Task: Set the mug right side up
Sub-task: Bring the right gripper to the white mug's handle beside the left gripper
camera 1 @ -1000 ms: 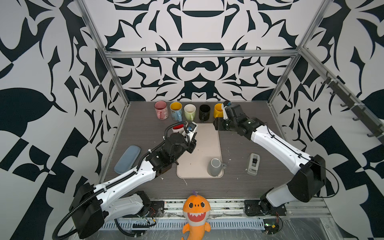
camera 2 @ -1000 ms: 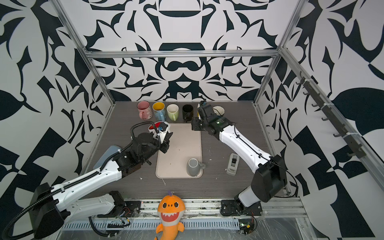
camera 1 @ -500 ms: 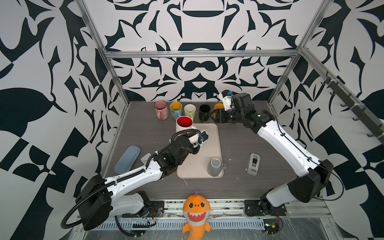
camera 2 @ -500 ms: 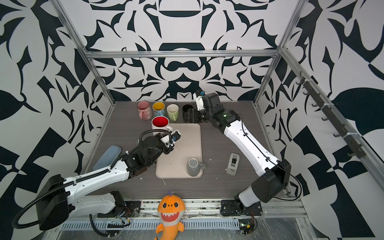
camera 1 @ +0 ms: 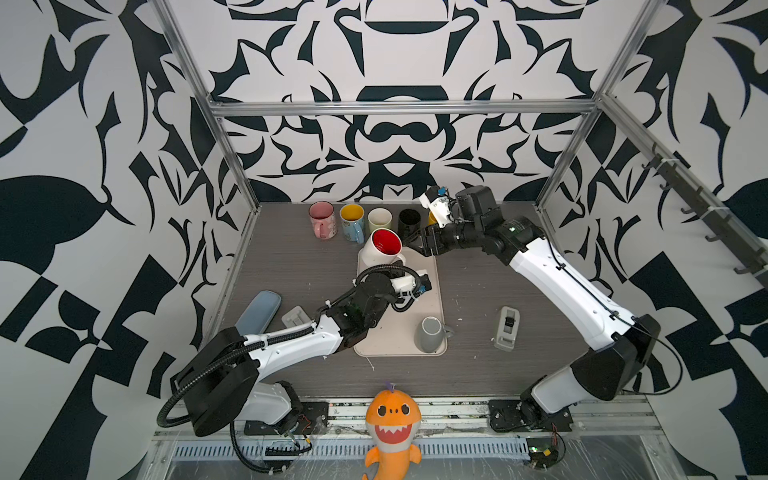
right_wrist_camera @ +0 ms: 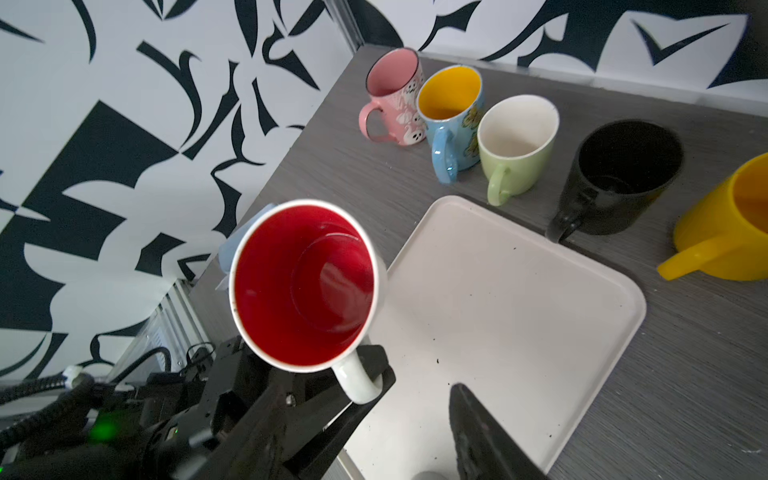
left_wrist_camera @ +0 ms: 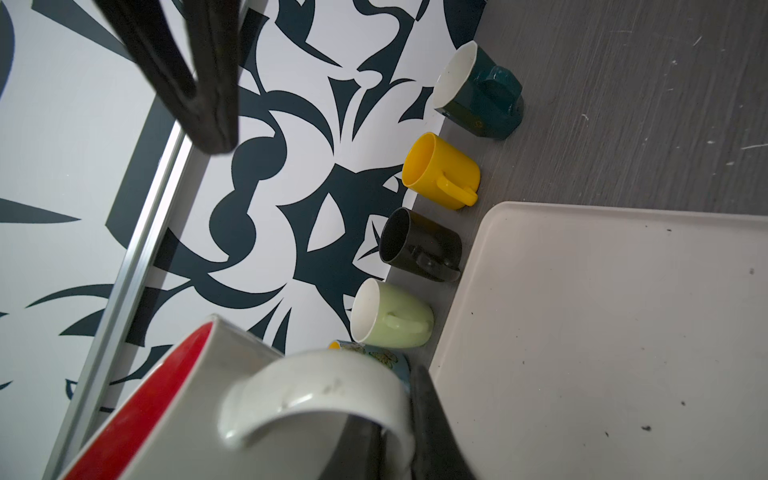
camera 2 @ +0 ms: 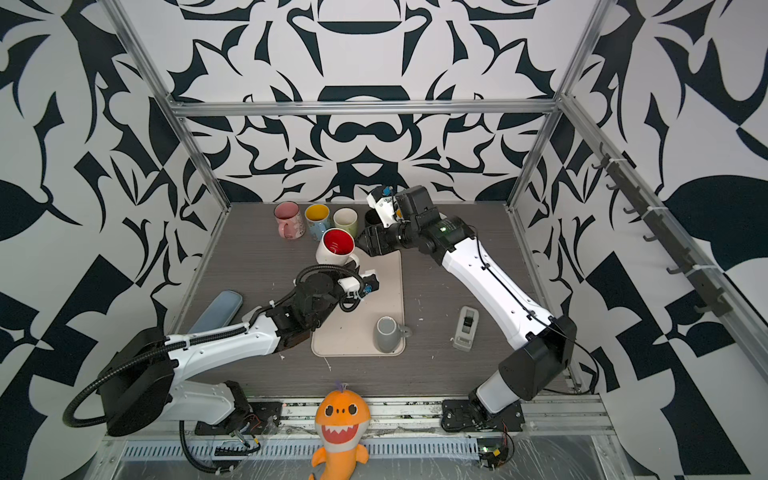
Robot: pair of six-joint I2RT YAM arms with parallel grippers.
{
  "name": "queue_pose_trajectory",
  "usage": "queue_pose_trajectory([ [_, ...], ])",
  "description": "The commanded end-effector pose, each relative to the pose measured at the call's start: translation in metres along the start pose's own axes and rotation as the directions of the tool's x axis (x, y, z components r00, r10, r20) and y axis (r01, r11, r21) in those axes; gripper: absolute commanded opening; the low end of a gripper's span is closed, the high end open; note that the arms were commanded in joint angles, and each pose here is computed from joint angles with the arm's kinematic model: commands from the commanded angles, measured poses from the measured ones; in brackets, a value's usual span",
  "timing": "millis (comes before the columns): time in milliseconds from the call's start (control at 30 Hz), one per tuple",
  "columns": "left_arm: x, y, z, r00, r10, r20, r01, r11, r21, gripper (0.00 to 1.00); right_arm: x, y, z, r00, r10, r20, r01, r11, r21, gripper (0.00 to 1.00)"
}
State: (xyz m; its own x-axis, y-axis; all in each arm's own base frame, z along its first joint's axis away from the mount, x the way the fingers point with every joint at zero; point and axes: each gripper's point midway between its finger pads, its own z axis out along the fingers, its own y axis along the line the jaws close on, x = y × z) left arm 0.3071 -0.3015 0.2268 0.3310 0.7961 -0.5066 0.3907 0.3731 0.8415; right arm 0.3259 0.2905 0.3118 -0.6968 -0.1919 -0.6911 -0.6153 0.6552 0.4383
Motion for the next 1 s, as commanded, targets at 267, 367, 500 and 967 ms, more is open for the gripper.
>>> queue_pose_trajectory([
  [267,-0.04,0.047,-0.003,0.99,0.012,0.137,0.01,0.988,-0.156,0.0,0.015,0.009,0.003,0.993,-0.076,-0.086,0.076,0.997,0.002,0.62],
  [367,-0.044,0.05,-0.003,0.989,0.002,0.149,0.022,0.987,-0.157,0.0,0.018,0.007,0.006,0.993,-0.073,-0.094,0.074,0.997,0.008,0.59],
  [500,-0.047,0.054,-0.005,0.987,-0.012,0.159,0.038,0.986,-0.162,0.0,0.021,0.005,0.011,0.992,-0.07,-0.104,0.072,0.997,0.016,0.54],
  [967,-0.056,0.064,-0.015,0.978,-0.052,0.203,0.085,0.983,-0.16,0.0,0.027,0.001,0.03,0.991,-0.05,-0.125,0.055,0.998,0.034,0.46],
])
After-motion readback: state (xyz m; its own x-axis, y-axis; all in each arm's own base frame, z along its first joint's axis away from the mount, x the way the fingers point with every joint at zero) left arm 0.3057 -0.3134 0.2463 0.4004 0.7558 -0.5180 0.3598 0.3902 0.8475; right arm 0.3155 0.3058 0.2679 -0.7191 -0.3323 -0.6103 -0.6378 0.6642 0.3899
